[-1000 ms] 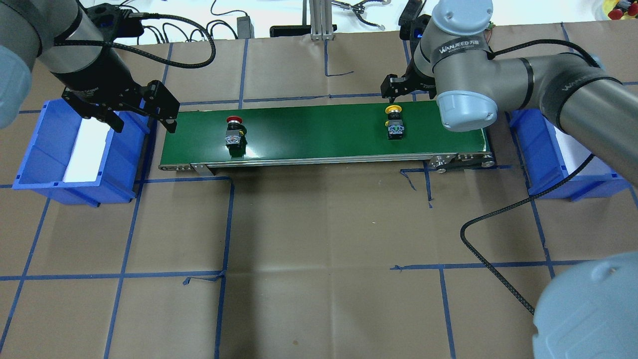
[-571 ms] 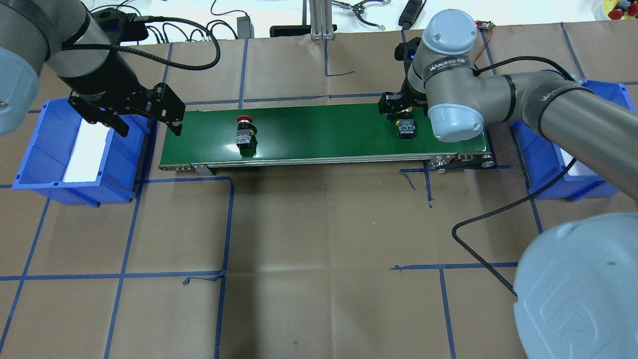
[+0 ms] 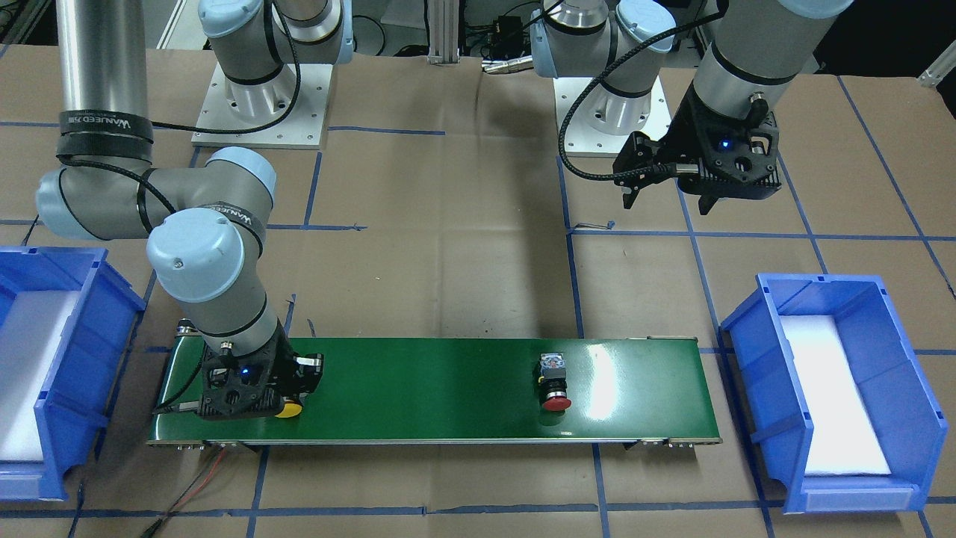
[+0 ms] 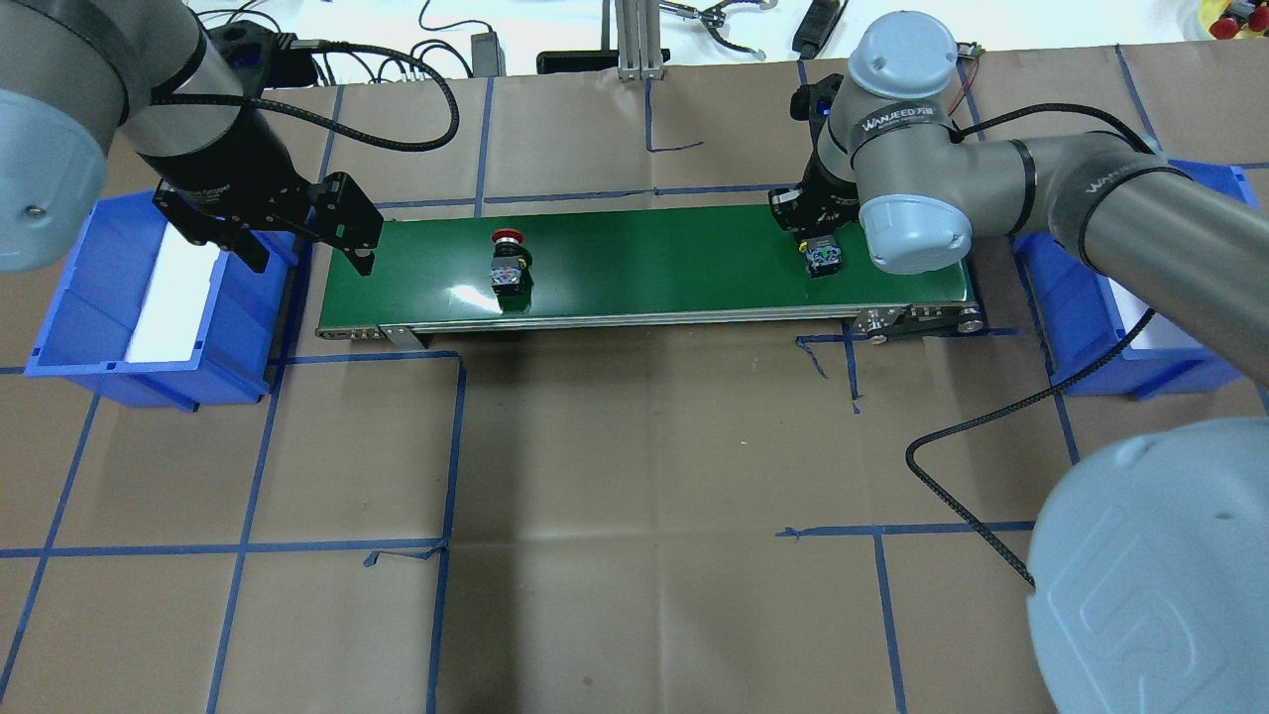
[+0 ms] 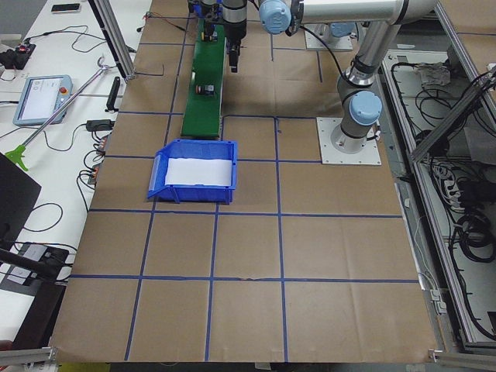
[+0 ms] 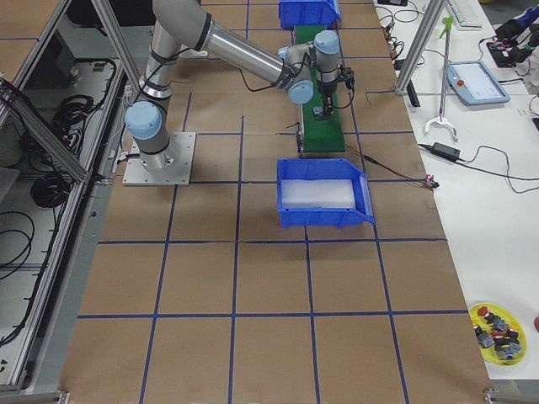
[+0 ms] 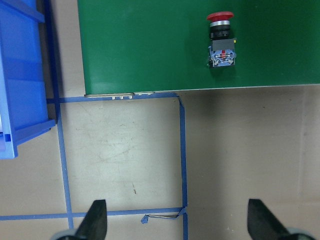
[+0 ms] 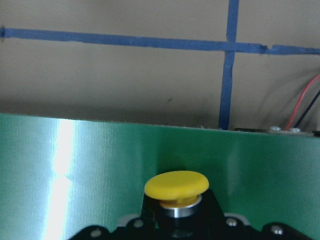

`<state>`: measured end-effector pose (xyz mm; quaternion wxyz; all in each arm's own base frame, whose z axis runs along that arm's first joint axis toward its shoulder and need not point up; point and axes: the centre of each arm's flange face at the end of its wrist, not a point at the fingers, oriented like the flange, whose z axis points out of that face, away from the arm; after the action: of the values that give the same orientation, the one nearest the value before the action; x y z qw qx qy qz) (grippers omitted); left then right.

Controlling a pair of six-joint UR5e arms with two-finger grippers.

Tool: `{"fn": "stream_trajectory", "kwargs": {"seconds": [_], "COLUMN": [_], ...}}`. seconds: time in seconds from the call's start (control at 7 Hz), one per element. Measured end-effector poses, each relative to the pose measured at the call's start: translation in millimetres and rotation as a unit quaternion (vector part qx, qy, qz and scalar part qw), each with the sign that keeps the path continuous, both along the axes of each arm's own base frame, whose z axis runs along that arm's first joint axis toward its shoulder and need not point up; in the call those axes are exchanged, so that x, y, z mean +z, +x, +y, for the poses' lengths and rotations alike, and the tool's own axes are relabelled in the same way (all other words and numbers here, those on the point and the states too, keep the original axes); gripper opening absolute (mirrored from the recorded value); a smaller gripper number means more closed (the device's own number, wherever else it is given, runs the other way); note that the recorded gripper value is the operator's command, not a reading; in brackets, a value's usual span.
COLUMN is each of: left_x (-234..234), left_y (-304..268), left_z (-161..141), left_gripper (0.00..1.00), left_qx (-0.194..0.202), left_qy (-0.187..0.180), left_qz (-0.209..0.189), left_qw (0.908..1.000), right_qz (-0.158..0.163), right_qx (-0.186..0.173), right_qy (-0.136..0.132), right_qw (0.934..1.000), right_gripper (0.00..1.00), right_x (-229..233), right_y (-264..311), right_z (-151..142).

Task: Transport two buttons from left to right
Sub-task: 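Carry the yellow button with the right gripper into the empty blue bin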

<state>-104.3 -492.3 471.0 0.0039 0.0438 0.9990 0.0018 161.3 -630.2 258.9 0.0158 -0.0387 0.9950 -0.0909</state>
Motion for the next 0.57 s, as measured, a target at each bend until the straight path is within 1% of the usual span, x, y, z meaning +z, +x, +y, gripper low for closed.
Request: {"fn": "stream_trajectory", "kwargs": {"seconds": [0.14, 0.29, 0.43, 0.57], "left_x": [1, 3, 6, 7], "left_y": [0, 0, 0, 0], "left_z": [0, 0, 0, 1], "left_gripper": [1.0, 1.0, 1.0, 1.0], "left_qx": [-0.006, -0.009, -0.01, -0.01], "left_qy": [-0.002, -0.005, -0.009, -0.011], "left_qz": [-0.001, -0.001, -0.001, -0.001], "left_qw": [1.0, 0.9999, 0.9999, 0.9999], "right_qz": [-0.001, -0.002, -0.002, 0.001], "right_qx": [-0.009, -0.023, -0.029, -0.023], "right_qy": [0.004, 0.015, 0.024, 0.026], "right_qw": [1.0, 0.9996, 0.9993, 0.9994], "right_gripper": [0.03, 0.04, 0.03, 0.03], "right_x": [22, 56, 92, 119], "right_y": [-12, -32, -54, -82], "right_z": [-2, -7, -14, -22]}}
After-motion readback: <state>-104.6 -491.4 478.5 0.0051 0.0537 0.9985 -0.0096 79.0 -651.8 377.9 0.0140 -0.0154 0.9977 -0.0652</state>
